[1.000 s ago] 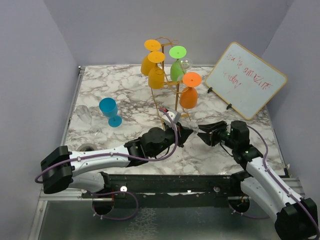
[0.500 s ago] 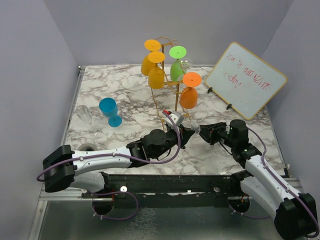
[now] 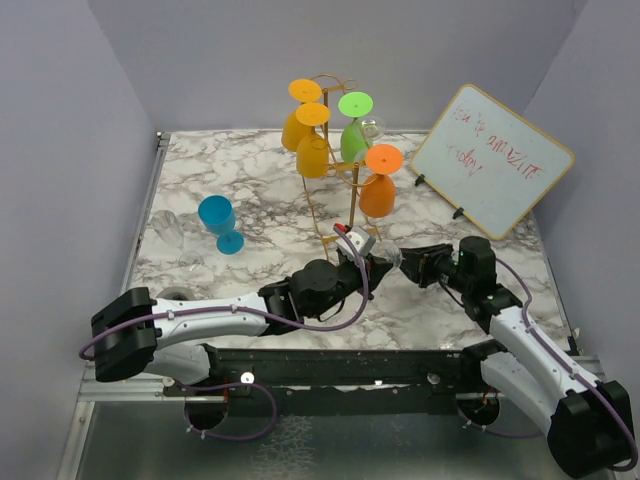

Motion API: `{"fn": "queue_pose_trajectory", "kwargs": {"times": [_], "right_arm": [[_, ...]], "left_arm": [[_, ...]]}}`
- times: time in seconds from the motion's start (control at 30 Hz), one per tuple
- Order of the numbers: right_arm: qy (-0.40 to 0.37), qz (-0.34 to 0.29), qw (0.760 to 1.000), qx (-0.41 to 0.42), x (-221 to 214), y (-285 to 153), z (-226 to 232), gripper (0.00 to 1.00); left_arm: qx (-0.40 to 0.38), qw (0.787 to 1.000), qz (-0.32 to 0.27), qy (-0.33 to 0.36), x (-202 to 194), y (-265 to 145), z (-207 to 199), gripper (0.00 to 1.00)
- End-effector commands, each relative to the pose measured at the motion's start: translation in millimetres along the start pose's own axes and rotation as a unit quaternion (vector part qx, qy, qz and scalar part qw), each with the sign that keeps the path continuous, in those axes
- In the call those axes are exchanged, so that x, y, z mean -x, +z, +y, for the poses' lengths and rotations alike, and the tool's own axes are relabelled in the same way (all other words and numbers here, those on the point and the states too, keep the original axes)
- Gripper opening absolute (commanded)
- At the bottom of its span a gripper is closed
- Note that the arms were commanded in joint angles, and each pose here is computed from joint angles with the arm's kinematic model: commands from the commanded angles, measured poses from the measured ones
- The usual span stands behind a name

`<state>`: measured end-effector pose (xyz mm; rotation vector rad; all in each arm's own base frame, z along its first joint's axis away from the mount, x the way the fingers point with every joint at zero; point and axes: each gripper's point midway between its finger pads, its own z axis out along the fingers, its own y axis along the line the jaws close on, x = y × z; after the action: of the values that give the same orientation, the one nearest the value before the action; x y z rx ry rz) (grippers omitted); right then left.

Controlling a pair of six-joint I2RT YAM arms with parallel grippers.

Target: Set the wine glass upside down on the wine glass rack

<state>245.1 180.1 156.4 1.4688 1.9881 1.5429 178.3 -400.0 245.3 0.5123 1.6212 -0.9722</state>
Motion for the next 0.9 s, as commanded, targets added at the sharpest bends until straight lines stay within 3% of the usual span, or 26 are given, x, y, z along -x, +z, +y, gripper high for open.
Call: {"fn": "queue_pose_trajectory", "kwargs": {"times": [0.0, 0.13, 0.2, 0.3, 0.4, 0.47, 0.53, 0.67, 0.87], "right_arm": [[-0.018, 0.056, 0.997, 0.045, -29.0, -9.5, 41.0, 0.32], [-0.018, 0.062, 0.997, 0.048, -31.2, -7.3, 47.3, 0.31], [-0.015, 0.068, 0.996, 0.046, -31.4, -4.6, 45.3, 0.24], [-0.013, 0.077, 0.996, 0.049, -31.9, -1.1, 44.2, 0.04], [-0.020, 0.069, 0.996, 0.054, -29.1, 0.5, 46.5, 0.01], [-0.034, 0.057, 0.996, 0.055, -26.7, 0.4, 48.6, 0.00], [-0.056, 0.035, 0.996, 0.060, -21.2, 0.6, 51.6, 0.01], [-0.109, -0.019, 0.992, 0.062, -4.8, 2.3, 51.1, 0.01], [-0.212, -0.080, 0.970, 0.086, 13.9, 2.7, 57.8, 0.01]], "left_arm": [[-0.034, 0.999, 0.000, 0.024, -1.8, 5.1, -16.8, 0.00], [-0.027, 0.999, 0.004, 0.039, -7.7, 5.4, -14.0, 0.00], [-0.032, 0.999, 0.007, 0.042, -9.7, 6.0, -15.8, 0.00], [-0.038, 0.998, 0.011, 0.043, -12.2, 5.9, -17.8, 0.00], [-0.033, 0.999, 0.011, 0.038, -12.8, 4.4, -15.7, 0.00], [-0.027, 0.999, 0.007, 0.031, -9.7, 1.8, -13.5, 0.09], [-0.021, 1.000, -0.002, 0.021, -3.3, -2.6, -11.6, 0.32], [-0.001, 1.000, -0.019, -0.003, 15.8, -16.2, -5.8, 0.60], [0.044, 0.998, -0.041, -0.002, 36.4, -46.7, 16.6, 0.83]]}}
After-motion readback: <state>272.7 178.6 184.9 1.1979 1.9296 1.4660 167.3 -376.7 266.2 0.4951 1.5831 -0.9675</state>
